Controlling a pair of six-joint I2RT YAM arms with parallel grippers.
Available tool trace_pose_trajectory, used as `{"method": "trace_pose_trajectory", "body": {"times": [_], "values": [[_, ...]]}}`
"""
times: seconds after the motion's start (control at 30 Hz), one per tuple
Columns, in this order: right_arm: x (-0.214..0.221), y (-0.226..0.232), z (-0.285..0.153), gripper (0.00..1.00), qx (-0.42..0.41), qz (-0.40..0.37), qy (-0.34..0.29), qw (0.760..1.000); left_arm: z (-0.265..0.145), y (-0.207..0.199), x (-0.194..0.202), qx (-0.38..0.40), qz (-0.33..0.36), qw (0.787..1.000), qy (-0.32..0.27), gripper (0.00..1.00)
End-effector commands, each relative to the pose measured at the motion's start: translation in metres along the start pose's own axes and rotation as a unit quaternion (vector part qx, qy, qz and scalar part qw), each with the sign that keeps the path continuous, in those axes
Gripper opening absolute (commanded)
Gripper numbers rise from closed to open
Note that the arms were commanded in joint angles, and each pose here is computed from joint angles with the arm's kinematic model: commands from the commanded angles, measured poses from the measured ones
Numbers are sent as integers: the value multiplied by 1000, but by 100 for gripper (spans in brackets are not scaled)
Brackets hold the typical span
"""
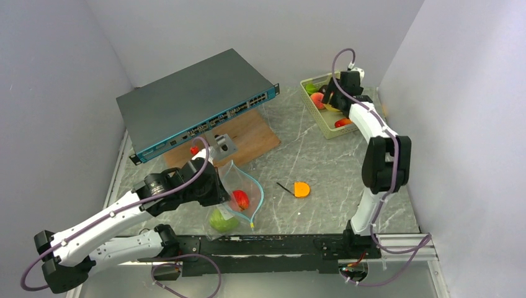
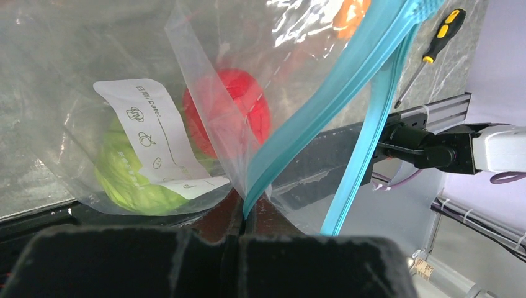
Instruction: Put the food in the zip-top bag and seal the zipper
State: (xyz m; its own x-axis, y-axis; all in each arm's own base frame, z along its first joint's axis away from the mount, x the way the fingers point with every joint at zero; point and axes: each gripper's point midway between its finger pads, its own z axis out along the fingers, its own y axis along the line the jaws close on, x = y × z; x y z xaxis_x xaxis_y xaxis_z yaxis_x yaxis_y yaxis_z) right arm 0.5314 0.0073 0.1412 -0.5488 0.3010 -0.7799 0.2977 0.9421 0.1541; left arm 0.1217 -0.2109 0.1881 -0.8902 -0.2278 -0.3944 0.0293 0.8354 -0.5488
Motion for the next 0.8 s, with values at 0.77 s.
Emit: {"method": "trace_pose_trajectory", "body": {"times": [0.77], "values": [[119, 126, -339, 7, -464, -100, -47, 879, 1, -23, -14, 66, -27, 997, -40, 0]]}}
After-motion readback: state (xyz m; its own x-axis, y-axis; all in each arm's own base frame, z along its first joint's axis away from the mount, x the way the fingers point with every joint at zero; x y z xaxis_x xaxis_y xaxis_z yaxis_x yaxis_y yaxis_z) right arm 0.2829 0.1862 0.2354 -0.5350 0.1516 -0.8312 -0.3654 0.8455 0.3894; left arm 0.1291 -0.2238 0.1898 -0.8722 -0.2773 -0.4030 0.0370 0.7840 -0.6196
